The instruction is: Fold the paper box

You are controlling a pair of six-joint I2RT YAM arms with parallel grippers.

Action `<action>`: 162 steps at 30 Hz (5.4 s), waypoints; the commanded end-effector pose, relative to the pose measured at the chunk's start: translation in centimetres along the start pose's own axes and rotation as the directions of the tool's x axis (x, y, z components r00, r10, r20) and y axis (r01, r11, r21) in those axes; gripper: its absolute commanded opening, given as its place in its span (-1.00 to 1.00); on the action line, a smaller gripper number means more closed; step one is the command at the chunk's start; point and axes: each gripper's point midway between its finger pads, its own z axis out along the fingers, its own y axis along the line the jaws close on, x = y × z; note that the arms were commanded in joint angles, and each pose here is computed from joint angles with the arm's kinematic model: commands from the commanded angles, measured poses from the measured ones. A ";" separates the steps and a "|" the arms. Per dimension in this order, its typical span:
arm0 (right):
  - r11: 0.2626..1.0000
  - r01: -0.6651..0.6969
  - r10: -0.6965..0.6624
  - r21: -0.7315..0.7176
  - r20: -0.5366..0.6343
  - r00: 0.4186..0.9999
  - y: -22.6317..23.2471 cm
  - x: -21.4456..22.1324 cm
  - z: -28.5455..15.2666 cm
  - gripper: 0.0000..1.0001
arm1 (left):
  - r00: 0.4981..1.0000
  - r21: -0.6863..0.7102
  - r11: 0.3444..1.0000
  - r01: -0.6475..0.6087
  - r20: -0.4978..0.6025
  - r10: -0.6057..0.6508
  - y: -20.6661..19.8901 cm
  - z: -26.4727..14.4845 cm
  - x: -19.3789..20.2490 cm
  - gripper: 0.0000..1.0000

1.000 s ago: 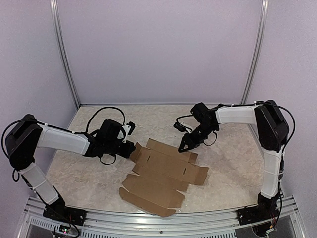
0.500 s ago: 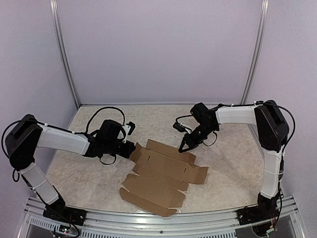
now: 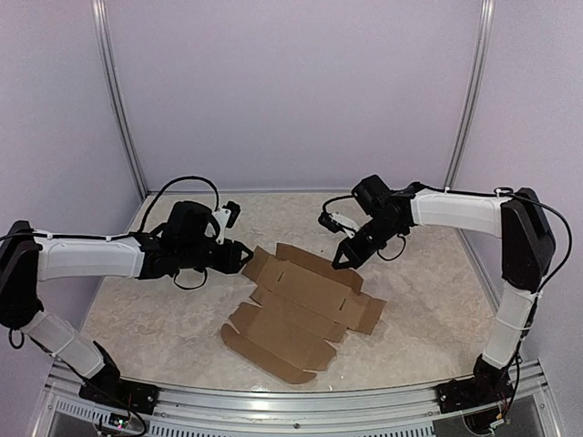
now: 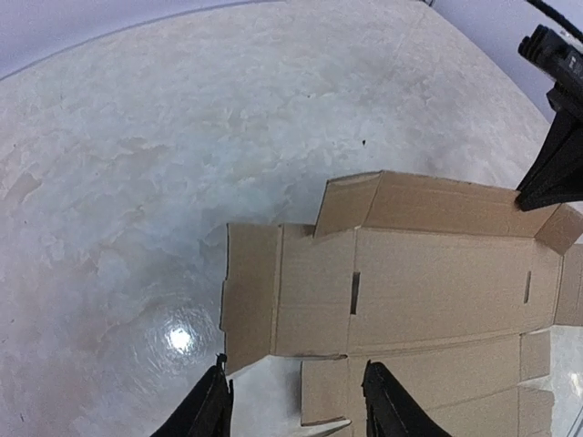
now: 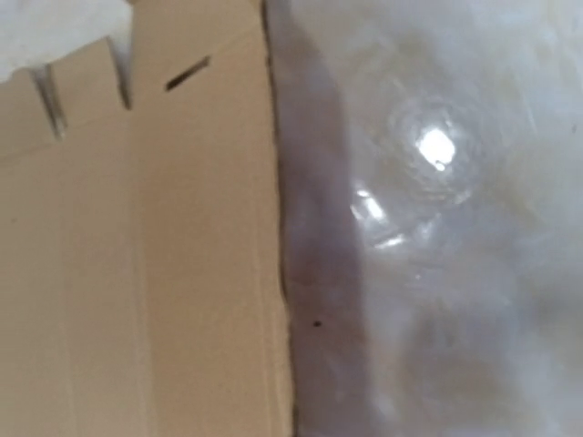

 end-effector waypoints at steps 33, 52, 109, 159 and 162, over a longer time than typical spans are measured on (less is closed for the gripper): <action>0.756 0.393 -0.506 0.524 0.086 0.858 7.0 -4.0 -5.2 -1.00 | 0.960 0.198 0.940 0.276 -0.016 -0.278 -2.9 -0.5 -8.4 -1.00; 0.767 0.357 -0.496 0.534 0.139 0.857 7.7 -5.1 -5.7 -1.00 | 0.972 0.276 0.932 0.236 -0.080 -0.223 -7.3 1.1 -7.2 -1.00; 0.870 0.311 -0.361 0.383 0.063 0.931 3.9 -3.5 -1.1 -1.00 | 0.949 -0.148 0.970 0.194 -0.224 -0.224 2.8 5.1 3.6 -1.00; 0.853 0.263 -0.303 0.450 0.017 0.953 1.5 -2.3 0.1 -1.00 | 0.925 0.053 0.973 0.226 -0.324 -0.197 -4.7 6.9 5.8 -1.00; 0.849 0.262 -0.300 0.458 0.010 0.954 1.3 -2.0 0.2 -1.00 | 0.919 0.054 0.973 0.223 -0.345 -0.191 -5.0 7.3 6.6 -1.00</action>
